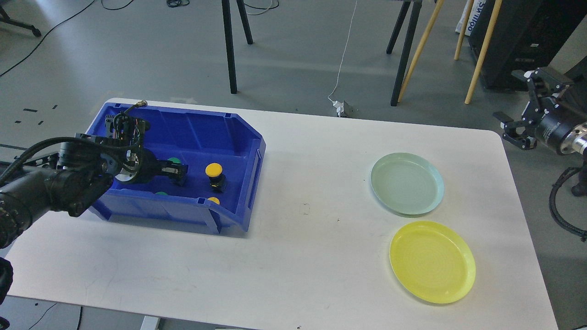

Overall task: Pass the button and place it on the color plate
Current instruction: 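Lift the green button out of the bin with the left gripper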

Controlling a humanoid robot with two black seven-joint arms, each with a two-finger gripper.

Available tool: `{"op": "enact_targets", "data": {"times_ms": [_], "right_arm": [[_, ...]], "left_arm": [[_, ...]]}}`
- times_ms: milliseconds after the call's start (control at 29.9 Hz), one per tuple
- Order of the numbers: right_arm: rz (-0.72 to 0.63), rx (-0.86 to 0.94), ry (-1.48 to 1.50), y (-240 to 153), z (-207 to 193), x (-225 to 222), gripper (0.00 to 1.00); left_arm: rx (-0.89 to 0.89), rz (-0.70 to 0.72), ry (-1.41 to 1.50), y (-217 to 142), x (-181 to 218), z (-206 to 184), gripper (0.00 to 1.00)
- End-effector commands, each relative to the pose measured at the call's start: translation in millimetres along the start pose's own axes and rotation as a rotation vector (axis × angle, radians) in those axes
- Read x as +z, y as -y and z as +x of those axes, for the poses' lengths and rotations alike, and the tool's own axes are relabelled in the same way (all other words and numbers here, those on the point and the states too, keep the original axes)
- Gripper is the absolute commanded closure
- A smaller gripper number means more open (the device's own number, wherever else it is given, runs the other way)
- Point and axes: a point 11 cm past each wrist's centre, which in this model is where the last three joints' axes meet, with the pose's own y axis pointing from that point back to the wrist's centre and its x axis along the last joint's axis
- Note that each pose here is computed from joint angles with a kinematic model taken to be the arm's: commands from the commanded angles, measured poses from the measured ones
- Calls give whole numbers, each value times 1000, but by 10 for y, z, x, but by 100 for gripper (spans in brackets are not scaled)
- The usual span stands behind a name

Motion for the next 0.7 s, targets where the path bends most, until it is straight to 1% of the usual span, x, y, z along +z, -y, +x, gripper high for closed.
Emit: {"op": "enact_targets", "data": {"times_ms": [0, 67, 167, 368, 569, 669], "right_arm": [[-2, -8, 1, 24, -33, 15, 1], [-5, -13, -5, 39, -54, 22, 1], [-2, -21, -4, 75, -92, 20, 1], [6, -34, -3, 130, -155, 4, 1], [20, -63, -26, 223, -266, -79, 1], [52, -73, -27, 252, -306, -150, 1]], "left_arm": [[12, -33, 3, -41, 13, 49, 77], [26, -51, -7, -129, -49, 99, 77], [69, -51, -29, -370, -239, 243, 76], [164, -134, -70, -824, -252, 527, 76], [255, -293, -137, -1285, 45, 909, 75], [359, -401, -157, -1575, 287, 1283, 74]]}}
